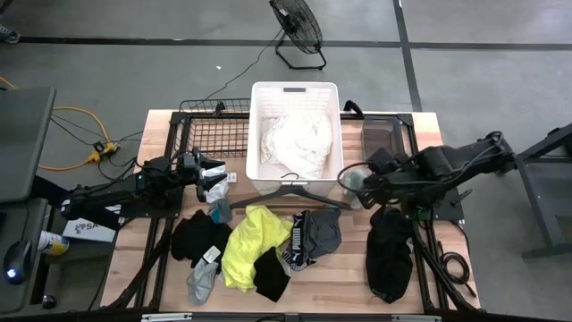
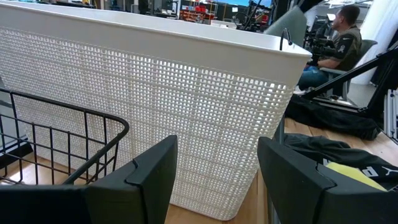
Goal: Pick & Place Cloths
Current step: Put the right grey sock into the black bin
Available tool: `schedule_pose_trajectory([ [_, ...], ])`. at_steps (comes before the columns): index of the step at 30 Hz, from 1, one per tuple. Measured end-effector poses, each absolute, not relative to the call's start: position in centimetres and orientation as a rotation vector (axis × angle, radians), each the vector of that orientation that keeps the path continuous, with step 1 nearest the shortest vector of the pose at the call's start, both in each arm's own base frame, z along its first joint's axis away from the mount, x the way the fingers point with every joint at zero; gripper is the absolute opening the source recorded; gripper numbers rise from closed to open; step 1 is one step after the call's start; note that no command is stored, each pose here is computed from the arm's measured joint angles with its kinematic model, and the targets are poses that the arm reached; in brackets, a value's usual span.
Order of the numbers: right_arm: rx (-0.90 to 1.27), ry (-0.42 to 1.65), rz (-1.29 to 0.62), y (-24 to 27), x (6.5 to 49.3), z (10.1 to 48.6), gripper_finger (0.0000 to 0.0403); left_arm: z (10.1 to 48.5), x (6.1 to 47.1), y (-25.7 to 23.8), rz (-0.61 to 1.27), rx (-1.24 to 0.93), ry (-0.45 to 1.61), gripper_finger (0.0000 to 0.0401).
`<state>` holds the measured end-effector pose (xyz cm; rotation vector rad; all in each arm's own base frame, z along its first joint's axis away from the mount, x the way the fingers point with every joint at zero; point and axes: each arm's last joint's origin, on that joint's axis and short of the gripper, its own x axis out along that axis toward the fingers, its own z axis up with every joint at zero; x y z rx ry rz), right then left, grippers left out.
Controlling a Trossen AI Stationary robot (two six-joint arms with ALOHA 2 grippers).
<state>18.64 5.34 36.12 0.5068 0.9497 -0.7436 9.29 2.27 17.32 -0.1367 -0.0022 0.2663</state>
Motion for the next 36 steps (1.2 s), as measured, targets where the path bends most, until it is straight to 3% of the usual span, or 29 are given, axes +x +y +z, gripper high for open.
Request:
schedule_pose_trajectory([
  [15,0.320,0.367,-0.350,5.2,16.8,42.9,0.0003,17.3,9.3,2.3,0.266,-0.149,-0.005,0.0218],
  [25,0.135,0.076,-0.229,5.2,16.7,46.7,0.0003,17.3,9.3,2.3,0.259,-0.535,-0.056,0.0218],
  [36,-0.029,-0.142,-0.055,5.7,16.9,49.2,0.0003,17.5,9.3,2.1,0.210,-0.583,-0.050,0.0218],
])
